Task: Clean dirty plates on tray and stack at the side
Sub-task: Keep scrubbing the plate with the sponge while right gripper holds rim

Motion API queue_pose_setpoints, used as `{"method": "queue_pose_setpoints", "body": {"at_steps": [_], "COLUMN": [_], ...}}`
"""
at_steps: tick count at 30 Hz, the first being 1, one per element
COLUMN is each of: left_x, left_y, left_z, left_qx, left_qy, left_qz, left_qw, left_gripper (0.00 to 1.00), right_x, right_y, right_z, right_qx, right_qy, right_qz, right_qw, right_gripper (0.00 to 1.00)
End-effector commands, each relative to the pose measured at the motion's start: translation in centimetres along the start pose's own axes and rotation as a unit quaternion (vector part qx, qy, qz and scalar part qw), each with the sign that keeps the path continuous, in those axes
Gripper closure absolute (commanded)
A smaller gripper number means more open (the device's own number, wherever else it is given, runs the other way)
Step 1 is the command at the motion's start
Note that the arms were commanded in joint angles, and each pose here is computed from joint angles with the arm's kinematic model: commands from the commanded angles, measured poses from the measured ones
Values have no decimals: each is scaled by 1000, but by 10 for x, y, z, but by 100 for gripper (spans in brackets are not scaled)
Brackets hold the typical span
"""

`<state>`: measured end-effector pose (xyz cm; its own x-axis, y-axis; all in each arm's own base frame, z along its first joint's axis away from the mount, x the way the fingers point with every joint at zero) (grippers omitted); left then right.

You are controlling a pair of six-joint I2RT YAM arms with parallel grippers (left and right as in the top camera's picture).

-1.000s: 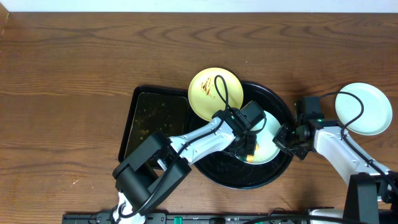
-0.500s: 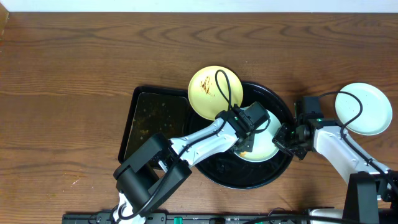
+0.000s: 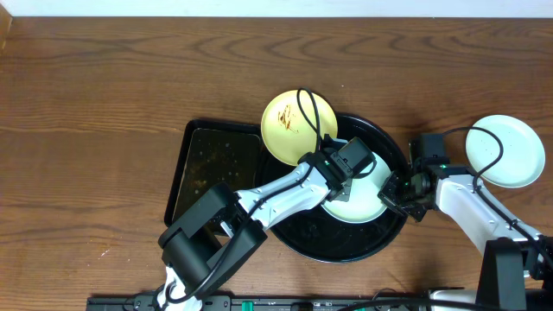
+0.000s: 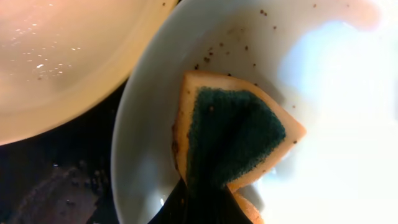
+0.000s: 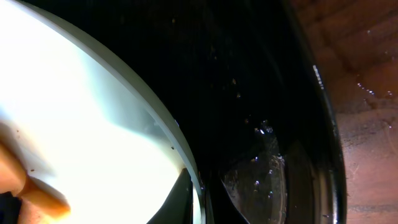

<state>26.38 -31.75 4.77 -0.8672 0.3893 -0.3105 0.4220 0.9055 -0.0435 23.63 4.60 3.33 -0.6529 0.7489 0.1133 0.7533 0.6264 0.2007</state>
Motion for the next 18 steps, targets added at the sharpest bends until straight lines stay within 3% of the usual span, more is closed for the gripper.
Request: {"method": "queue_pose_setpoints", "body": {"at_steps": [1,10,14,18], "left_x": [-2,-32,-35,-35], "left_y": [-16,21,14,-14], "left_z": [-3,-20,-27,-38], "left_qx": [11,-160,-144,-44], "left_qy": [-5,-95,-88,-64], "left_qz": [26,95,114,96], "left_qw": [1000,978,979,992], "left_gripper": [92,93,93,93], "right_x": [4,6,6,6], "right_y": [-48,-50,-50,-50], "right_z": [26,25,25,25], "right_qx": [115,121,120,120], "right_qy": [-12,-8,-9,-9], "right_qz": [11,6,6,6], "right_qw": [993,993,993,993], "right_gripper": [99,99,99,99]}}
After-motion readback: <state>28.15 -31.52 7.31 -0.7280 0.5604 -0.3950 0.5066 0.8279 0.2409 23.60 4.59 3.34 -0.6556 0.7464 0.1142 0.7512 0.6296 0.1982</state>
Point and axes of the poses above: each gripper's point midway between its finger pads, its own z axis out along the fingers, its own y axis along the line the jaws close on, x = y × z, the point moved 4 cm from there along -z, back along the fingers, and after that the axes turned 13 degrees about z, right-handed, at the moved point
